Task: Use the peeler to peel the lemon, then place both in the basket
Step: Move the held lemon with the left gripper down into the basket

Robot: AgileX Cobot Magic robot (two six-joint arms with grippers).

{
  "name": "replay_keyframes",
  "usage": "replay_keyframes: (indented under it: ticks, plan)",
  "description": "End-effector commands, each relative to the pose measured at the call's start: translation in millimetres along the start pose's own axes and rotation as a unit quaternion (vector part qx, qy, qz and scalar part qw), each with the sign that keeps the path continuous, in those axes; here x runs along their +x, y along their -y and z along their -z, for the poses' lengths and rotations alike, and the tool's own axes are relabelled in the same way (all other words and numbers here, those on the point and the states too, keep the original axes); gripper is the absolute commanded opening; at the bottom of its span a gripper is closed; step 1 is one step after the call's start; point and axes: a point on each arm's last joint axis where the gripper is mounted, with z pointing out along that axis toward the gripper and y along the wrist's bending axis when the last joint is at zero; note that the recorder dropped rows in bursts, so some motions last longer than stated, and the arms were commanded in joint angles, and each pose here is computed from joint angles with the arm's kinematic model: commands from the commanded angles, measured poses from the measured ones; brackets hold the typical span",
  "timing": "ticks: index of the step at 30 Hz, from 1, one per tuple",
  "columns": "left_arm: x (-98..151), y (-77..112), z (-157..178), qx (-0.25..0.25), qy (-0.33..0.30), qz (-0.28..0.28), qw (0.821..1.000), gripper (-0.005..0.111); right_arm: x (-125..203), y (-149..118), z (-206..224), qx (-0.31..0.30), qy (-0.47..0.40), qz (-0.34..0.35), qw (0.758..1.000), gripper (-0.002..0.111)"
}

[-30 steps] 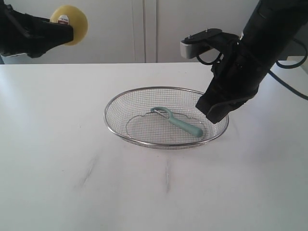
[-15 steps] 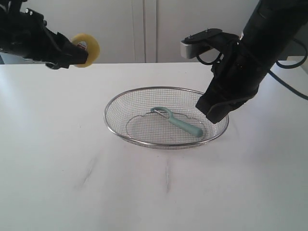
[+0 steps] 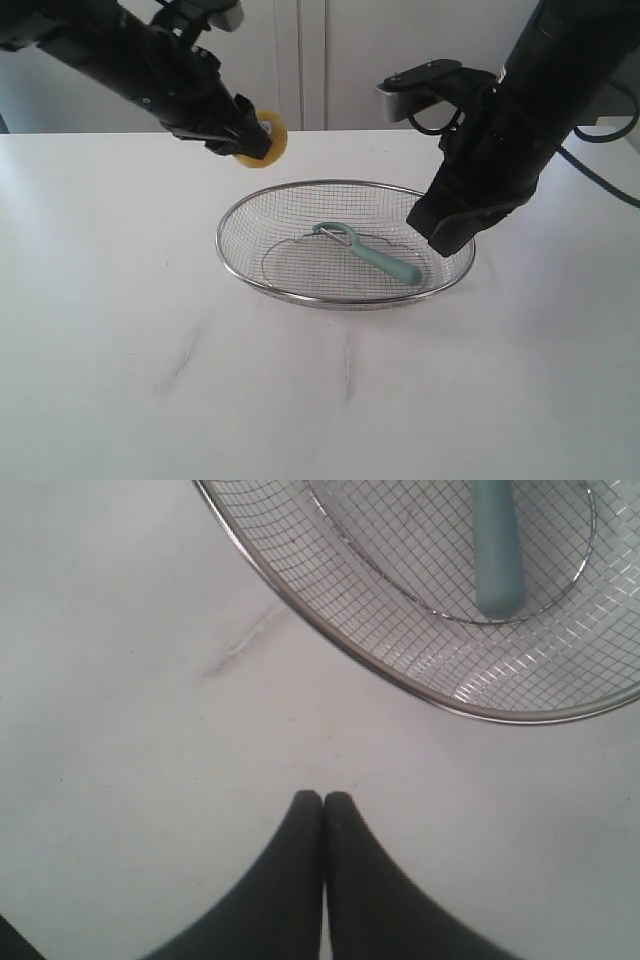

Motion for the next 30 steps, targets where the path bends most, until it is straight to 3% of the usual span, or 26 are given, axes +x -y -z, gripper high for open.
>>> replay_keyframes:
  ticks: [1, 10, 30]
  plan:
    - [3, 6.0, -36, 0.017, -0.015, 0.018, 1.0, 0.0, 2, 0, 3, 0.003, 0.001, 0.002, 1.0, 0.0]
    - [27, 0.3, -84, 0.035, -0.057, 0.052, 0.996, 0.0, 2, 0, 3, 0.003, 0.001, 0.002, 1.0, 0.0]
    - [47, 0.3, -119, 0.059, -0.083, 0.096, 0.99, 0.0, 2, 0, 3, 0.003, 0.001, 0.002, 1.0, 0.0]
